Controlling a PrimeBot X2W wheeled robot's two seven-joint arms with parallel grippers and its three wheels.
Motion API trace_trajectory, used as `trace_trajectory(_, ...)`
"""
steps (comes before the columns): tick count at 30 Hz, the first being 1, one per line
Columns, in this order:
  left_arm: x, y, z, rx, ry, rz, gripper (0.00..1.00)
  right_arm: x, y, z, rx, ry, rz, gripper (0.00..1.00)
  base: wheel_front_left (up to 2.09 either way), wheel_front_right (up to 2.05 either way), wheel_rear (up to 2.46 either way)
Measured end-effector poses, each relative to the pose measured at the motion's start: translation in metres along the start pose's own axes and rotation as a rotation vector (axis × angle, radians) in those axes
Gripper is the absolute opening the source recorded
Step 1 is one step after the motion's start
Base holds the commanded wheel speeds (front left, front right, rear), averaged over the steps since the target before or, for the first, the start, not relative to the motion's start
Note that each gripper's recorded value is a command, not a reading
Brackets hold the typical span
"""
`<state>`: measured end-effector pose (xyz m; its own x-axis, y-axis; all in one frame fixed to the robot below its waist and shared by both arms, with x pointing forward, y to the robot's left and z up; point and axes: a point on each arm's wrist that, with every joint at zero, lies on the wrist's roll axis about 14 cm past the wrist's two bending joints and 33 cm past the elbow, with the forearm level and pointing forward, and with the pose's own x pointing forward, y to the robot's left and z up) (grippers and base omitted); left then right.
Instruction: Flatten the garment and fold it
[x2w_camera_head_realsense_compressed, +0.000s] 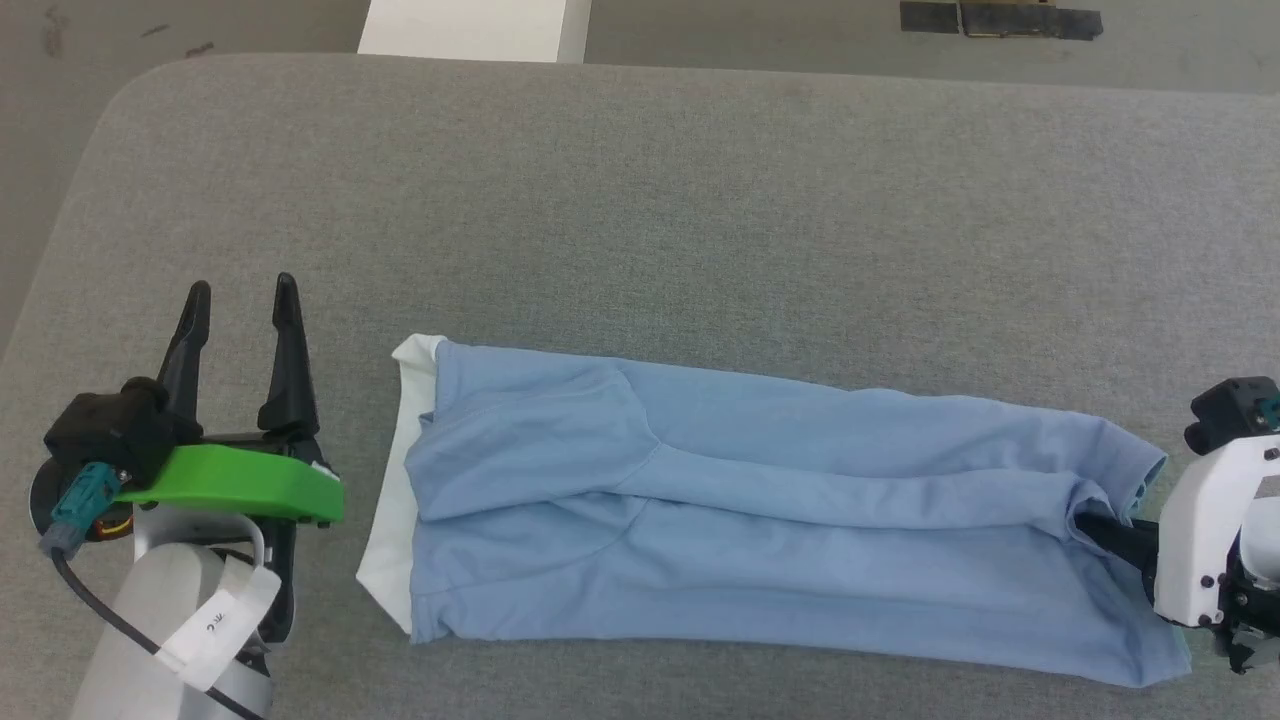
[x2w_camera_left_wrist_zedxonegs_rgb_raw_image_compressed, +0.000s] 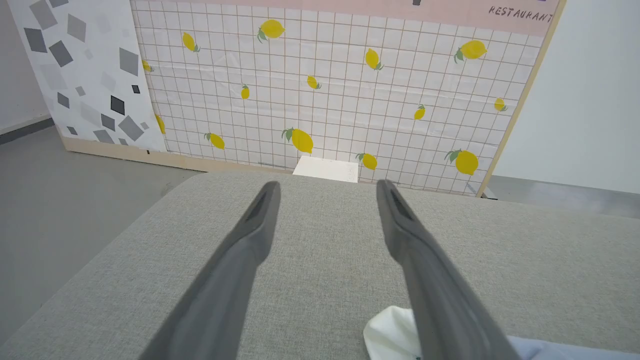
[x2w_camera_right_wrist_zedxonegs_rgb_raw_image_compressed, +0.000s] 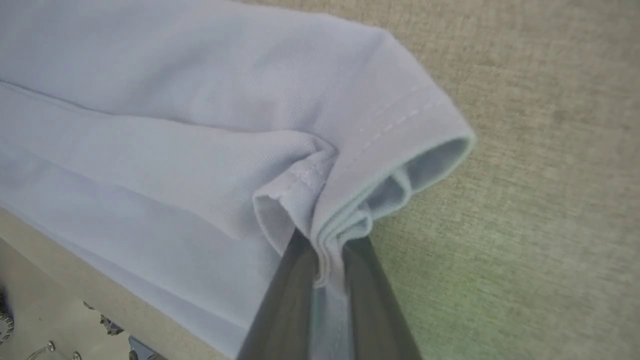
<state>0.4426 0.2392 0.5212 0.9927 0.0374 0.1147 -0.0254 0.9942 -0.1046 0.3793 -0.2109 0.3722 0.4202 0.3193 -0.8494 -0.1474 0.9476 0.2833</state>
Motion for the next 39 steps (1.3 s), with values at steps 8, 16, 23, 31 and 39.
trace_trajectory(8,-0.001,0.001,-0.001,0.001,0.001,0.001,1.0,-0.007,-0.022,0.005,0.029,-0.019,-0.061,0.0,0.0,0.0,0.0)
trace_trajectory(16,0.0,0.001,-0.001,-0.001,0.001,-0.002,1.0,-0.039,-0.095,0.007,0.103,-0.034,-0.272,0.0,0.0,0.0,0.0)
trace_trajectory(23,0.0,0.0,-0.001,-0.004,0.0,-0.006,1.0,-0.064,-0.13,0.0,0.125,-0.005,-0.412,0.0,0.0,0.0,0.0)
trace_trajectory(31,-0.004,-0.003,0.003,-0.009,-0.007,-0.012,1.0,-0.074,-0.106,-0.001,0.023,0.108,-0.412,0.0,0.0,0.0,0.0)
trace_trajectory(39,-0.007,-0.007,0.012,-0.017,-0.029,-0.019,1.0,-0.085,-0.043,0.012,-0.145,0.155,-0.302,0.0,0.0,0.0,0.0)
